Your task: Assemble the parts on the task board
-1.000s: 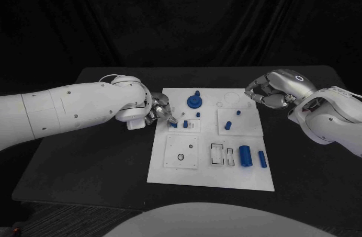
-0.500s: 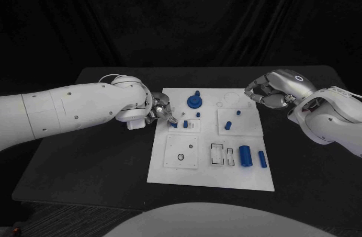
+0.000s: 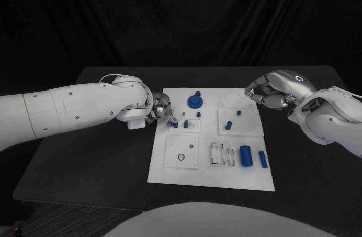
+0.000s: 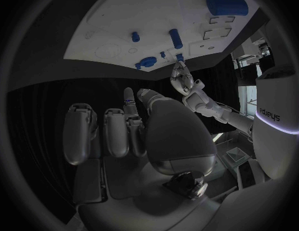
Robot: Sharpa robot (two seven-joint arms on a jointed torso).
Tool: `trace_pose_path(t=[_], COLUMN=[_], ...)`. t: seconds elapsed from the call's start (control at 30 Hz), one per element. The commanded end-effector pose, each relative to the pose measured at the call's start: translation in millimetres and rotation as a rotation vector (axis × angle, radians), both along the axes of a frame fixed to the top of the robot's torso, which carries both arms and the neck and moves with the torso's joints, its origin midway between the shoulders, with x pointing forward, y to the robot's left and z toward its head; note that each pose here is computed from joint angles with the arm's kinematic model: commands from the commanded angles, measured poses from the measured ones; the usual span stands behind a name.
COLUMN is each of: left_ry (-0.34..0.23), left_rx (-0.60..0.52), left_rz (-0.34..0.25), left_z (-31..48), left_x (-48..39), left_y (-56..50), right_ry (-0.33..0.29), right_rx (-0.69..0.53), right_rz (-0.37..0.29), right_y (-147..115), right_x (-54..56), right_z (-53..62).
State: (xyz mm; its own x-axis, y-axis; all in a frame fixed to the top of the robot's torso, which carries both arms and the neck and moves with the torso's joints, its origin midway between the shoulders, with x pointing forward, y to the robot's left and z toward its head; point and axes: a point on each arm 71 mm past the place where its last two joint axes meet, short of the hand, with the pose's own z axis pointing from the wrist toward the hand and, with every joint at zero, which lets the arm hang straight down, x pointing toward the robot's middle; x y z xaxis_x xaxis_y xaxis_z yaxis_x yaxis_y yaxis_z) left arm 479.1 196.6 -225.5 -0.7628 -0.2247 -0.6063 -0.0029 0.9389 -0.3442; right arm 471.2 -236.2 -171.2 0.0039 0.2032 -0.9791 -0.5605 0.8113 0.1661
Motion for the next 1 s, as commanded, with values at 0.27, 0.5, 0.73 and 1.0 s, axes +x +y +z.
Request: trace_pose_path(t=[0.27, 0.5, 0.73, 1.0], left_ry=[0.022, 0.021, 0.009, -0.017], left_rx=[0.0, -0.003, -0.015, -0.035], left_rz=[-0.032, -0.034, -0.026, -0.003], left_z=[-5.3, -5.9, -5.3, -2.8], left_x=[-4.9, -5.1, -5.2, -8.1], left_y=[-6.2, -7.0, -6.5, -2.1], right_ry=[0.006, 0.007, 0.009, 0.01], right_rx=[-0.003, -0.004, -0.005, -0.005], right_rz=[-0.012, -0.013, -0.015, -0.017], right_y=[-0.8, -1.1, -1.4, -2.5], right_x=[0.2, 0.6, 0.7, 0.5], right_z=[-1.2, -1.5, -2.1, -2.6])
